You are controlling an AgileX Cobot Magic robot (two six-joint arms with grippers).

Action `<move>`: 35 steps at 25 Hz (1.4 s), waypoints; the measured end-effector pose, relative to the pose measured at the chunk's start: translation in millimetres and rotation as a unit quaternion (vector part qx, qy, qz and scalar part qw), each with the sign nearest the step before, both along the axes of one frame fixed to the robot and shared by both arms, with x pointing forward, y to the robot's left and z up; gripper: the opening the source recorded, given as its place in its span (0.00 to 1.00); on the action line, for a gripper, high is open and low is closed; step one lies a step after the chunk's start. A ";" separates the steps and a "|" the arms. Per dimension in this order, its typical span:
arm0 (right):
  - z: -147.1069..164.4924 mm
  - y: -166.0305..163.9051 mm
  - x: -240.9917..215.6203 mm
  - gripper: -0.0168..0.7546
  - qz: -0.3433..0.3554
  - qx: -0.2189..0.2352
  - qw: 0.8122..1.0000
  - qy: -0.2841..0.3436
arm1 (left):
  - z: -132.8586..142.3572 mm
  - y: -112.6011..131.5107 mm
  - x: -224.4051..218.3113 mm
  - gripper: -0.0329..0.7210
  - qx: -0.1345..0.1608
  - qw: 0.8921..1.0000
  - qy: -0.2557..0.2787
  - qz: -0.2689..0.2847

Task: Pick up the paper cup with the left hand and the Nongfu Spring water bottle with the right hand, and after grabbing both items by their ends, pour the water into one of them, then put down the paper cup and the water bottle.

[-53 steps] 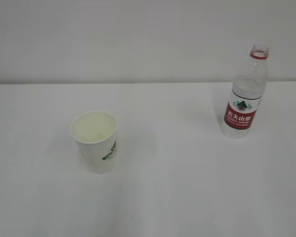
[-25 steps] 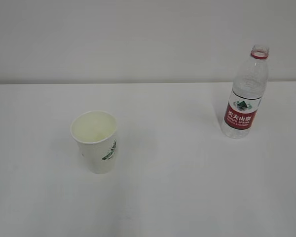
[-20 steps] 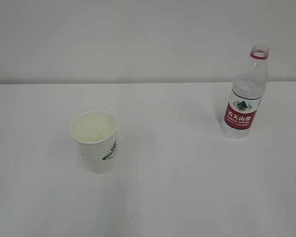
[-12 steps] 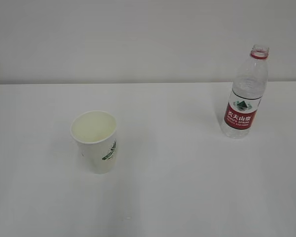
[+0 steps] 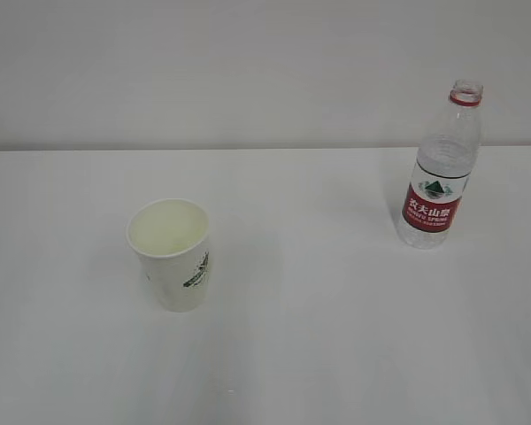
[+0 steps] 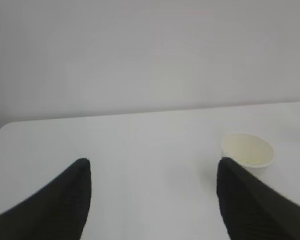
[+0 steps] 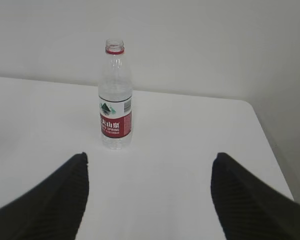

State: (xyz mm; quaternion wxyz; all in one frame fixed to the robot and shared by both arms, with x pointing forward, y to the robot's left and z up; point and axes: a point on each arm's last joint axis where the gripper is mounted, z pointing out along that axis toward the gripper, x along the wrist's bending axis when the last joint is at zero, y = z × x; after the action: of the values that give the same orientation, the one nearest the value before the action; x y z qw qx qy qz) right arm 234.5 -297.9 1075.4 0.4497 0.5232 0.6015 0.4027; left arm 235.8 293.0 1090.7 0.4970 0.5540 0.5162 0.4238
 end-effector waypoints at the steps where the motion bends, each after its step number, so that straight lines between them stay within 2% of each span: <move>1: 1.1 0.0 0.8 0.77 0.000 -0.001 1.000 -0.005 | 1.4 0.1 1.4 0.80 -0.001 1.000 -0.005 0.001; 14: 17.0 0.0 24.0 0.77 0.000 -0.004 0.999 -0.047 | 21.5 1.9 50.6 0.80 -0.009 0.999 -0.031 0.017; 18: 22.2 0.1 36.3 0.77 0.000 -0.004 0.998 -0.056 | 26.3 3.7 59.2 0.80 0.004 0.998 -0.051 0.027; 24: 27.3 0.1 53.6 0.77 0.000 -0.004 0.998 -0.063 | 27.4 5.1 72.9 0.80 0.022 0.998 -0.049 0.034; 35: 33.4 0.2 85.1 0.77 0.002 -0.017 0.997 -0.077 | 27.9 5.2 105.5 0.80 0.024 0.998 -0.048 0.038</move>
State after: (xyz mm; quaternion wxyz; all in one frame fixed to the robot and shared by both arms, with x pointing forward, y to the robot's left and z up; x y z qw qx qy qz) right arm 319.6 -297.7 1108.8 0.5030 0.4819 0.5728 0.4320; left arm 341.3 298.3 1118.6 0.4911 0.5244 0.5023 0.4811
